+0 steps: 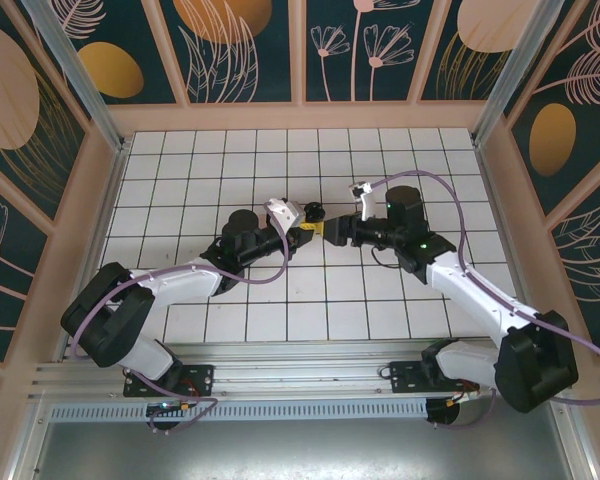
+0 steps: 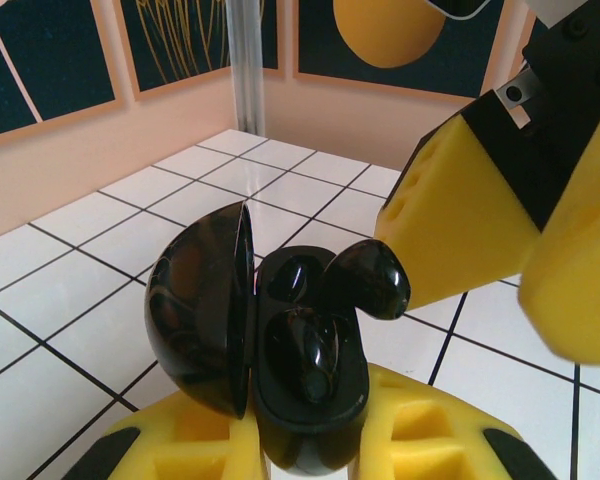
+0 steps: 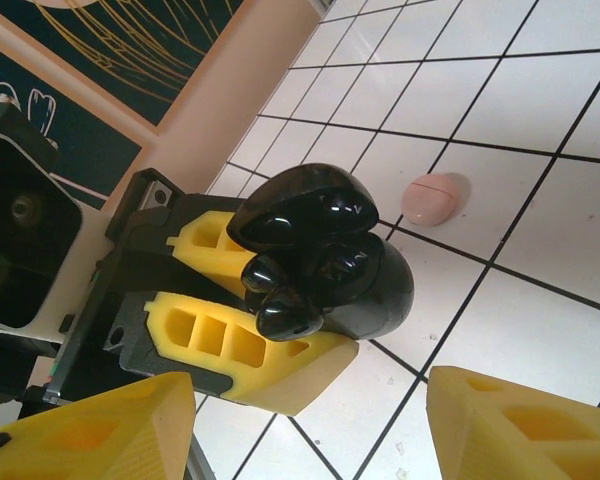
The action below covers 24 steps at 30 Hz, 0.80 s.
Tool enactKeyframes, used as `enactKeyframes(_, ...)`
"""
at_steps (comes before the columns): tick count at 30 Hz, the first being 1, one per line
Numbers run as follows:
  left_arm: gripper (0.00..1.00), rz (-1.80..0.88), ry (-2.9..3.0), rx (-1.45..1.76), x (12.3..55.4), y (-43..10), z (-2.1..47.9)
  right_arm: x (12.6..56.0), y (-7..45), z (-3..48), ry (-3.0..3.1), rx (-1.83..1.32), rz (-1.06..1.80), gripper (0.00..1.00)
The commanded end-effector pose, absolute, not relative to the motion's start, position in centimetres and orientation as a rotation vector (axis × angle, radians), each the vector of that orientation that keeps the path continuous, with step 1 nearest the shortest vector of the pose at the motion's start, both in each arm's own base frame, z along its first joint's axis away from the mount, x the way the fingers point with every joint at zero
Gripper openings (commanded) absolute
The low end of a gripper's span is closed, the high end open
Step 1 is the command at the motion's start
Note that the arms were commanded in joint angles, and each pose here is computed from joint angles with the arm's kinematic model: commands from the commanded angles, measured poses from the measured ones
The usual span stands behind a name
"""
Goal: Insert wireless bluetooth earbuds into charging case
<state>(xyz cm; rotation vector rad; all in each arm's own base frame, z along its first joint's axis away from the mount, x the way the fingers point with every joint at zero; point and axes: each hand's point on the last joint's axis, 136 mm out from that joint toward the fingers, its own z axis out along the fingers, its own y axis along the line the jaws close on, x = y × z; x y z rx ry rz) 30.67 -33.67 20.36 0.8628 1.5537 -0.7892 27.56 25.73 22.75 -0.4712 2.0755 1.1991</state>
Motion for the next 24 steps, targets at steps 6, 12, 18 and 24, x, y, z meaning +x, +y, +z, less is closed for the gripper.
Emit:
enactKeyframes(6,0.09,-0.798,1.490,0.860,30.4,-33.7,22.3,29.1,26.0,24.2,2.027,-0.464,1.150,0.64)
enactKeyframes(12,0.09,-0.805,1.481,0.864,30.1,-33.7,22.4,29.5,25.8,23.7,2.045,-0.441,1.126,0.64)
enactKeyframes(18,0.09,-0.813,1.471,0.866,30.0,-33.7,22.7,29.8,25.2,23.4,2.054,-0.411,1.101,0.63)
enactKeyframes(24,0.09,-0.817,1.466,0.869,29.8,-33.7,22.6,30.0,24.4,23.5,2.050,-0.375,1.089,0.63)
